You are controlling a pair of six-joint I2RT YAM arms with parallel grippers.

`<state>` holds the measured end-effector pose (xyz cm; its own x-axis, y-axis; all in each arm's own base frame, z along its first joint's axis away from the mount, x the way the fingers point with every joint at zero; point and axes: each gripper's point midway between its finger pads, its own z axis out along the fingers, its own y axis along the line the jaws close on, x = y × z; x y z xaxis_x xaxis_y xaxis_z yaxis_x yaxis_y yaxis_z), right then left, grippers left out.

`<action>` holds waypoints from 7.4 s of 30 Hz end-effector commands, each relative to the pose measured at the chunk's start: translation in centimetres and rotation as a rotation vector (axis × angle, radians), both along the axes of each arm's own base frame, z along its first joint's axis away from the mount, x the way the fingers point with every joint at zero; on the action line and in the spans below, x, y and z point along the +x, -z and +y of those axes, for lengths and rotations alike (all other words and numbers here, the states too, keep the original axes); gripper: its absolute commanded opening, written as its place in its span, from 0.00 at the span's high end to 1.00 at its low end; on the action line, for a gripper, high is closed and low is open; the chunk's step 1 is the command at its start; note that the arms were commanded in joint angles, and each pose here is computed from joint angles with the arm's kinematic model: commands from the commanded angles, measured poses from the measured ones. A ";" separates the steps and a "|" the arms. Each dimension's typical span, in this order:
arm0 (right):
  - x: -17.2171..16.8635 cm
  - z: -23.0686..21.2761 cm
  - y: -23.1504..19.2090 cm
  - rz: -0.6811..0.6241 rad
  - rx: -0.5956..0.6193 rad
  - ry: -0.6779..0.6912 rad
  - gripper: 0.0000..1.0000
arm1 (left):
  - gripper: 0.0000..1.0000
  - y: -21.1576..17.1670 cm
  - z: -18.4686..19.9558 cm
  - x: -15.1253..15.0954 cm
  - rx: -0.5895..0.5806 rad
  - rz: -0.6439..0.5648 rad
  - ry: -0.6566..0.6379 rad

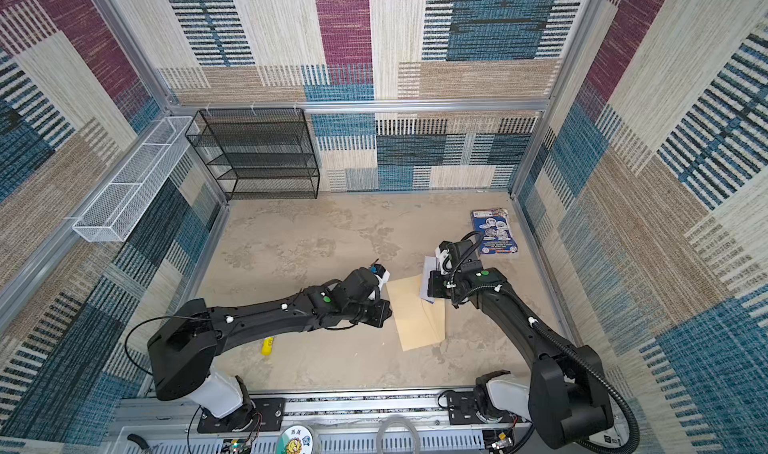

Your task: Place the letter into the envelope and seal it

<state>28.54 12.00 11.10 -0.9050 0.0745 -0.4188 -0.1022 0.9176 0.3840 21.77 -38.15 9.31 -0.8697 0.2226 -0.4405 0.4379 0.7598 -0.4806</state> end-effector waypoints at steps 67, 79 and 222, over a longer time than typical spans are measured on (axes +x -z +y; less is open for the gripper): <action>-1.6 4.4 7.8 0.223 0.202 -0.036 1.00 | 1.00 8.9 3.1 5.5 0.113 0.091 -0.206; -0.5 1.2 5.3 0.145 0.119 0.064 0.41 | 1.00 9.5 5.0 5.4 0.173 0.090 -0.243; -1.2 5.1 7.8 0.079 0.307 -0.082 0.79 | 0.61 6.4 4.6 6.2 0.003 -0.005 -0.257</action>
<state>26.89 16.76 3.09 -0.9488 0.1093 -0.2963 -0.1144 0.7555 0.6451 27.92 -33.64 3.25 -0.8918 0.0162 -0.4521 0.2531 0.8462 -0.4689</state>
